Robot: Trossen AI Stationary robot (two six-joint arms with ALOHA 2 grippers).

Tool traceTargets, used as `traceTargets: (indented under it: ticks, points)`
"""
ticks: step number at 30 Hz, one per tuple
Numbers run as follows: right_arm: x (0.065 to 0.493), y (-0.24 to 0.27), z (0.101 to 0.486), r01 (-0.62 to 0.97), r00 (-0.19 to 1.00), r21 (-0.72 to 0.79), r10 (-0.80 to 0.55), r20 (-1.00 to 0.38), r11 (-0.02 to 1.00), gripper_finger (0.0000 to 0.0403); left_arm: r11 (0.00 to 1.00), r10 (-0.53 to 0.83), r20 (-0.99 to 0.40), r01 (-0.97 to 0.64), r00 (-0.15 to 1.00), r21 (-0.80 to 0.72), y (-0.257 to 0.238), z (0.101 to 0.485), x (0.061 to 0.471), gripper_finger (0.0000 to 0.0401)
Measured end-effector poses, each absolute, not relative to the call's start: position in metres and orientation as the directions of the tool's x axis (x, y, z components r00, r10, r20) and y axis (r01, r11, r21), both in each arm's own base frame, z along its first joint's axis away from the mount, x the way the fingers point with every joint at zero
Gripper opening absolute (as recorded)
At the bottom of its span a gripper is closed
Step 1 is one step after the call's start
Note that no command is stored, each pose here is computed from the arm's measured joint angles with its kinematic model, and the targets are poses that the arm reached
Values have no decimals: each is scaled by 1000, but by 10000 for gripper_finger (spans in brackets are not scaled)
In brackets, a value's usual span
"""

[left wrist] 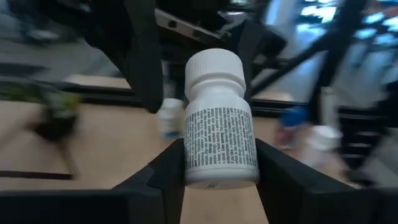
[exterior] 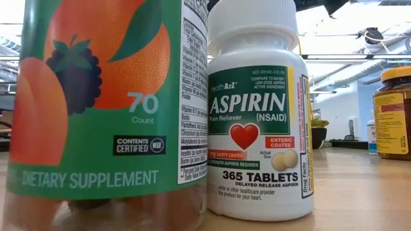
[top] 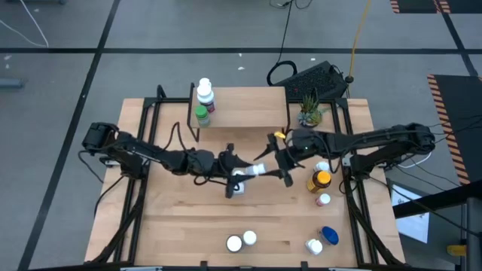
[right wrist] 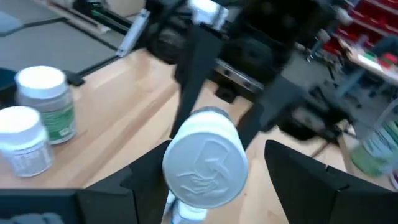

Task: Pick and place medicine bottles onto shelf by color
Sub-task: Put the white and black pill bottle on the shelf

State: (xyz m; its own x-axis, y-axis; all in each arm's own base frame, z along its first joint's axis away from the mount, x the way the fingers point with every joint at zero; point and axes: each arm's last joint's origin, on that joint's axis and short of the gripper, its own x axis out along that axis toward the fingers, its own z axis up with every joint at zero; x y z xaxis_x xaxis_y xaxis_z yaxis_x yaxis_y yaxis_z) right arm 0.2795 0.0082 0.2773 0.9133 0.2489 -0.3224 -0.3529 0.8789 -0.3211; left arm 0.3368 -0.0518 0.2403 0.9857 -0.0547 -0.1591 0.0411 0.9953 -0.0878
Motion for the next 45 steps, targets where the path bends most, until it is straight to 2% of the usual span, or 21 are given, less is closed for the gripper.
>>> traceTargets:
  ticks: [2, 8, 13, 22, 30, 34, 37, 40, 45]
  points:
    - [279, 14, 277, -375, 907, -338, 266, -327, 863, 247, 985, -124, -162, 101, 979, -141, -49, 240, 338, 157]
    - [278, 28, 277, -422, 896, -409, 303, -325, 809, 247, 960, -223, -159, 188, 962, -206, -48, 240, 338, 173]
    - [277, 36, 278, -448, 889, -457, 328, -320, 768, 247, 935, -310, -94, 285, 946, -210, -52, 246, 338, 157]
    - [276, 43, 280, -459, 887, -490, 350, -301, 741, 203, 937, -294, -106, 264, 950, -229, -52, 245, 338, 179]
    - [277, 45, 283, -449, 893, -495, 355, -277, 744, 190, 937, -275, -128, 235, 953, -259, -46, 243, 338, 157]
    - [277, 45, 283, -447, 894, -485, 354, -275, 751, 188, 937, -270, -129, 230, 954, -265, -45, 243, 338, 175]
    - [277, 45, 283, -448, 893, -480, 354, -276, 754, 169, 937, -271, -129, 230, 954, -265, -45, 243, 338, 185]
    - [277, 44, 283, -447, 893, -480, 353, -277, 755, 143, 936, -270, -128, 229, 954, -265, -45, 243, 338, 179]
    - [277, 43, 282, -426, 903, -483, 325, -281, 765, 139, 937, -267, -127, 226, 955, -267, -45, 242, 338, 160]
